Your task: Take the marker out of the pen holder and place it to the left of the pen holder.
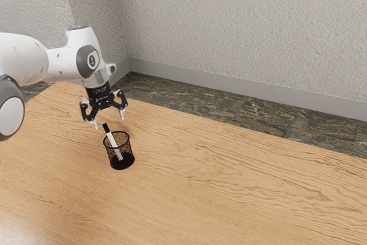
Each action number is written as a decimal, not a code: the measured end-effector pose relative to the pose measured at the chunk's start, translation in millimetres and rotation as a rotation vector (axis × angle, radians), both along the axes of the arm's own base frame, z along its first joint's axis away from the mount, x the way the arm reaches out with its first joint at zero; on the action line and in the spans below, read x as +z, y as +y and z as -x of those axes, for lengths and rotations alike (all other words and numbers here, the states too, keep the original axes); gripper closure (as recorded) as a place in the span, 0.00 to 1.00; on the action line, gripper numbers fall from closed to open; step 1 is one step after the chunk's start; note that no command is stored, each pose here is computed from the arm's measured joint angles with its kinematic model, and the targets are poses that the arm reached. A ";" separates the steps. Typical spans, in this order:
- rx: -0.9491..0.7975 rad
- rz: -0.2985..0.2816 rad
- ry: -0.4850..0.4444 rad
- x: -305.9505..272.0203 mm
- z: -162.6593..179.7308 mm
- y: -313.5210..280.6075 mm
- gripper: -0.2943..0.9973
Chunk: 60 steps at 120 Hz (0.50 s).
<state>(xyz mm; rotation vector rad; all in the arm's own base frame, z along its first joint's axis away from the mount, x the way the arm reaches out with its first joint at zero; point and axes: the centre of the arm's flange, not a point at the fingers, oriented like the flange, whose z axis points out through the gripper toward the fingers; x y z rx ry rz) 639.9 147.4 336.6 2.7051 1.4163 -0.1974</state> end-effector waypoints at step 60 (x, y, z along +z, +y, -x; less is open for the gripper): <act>-0.026 -0.012 -0.058 13.9 34.1 -18.8 0.23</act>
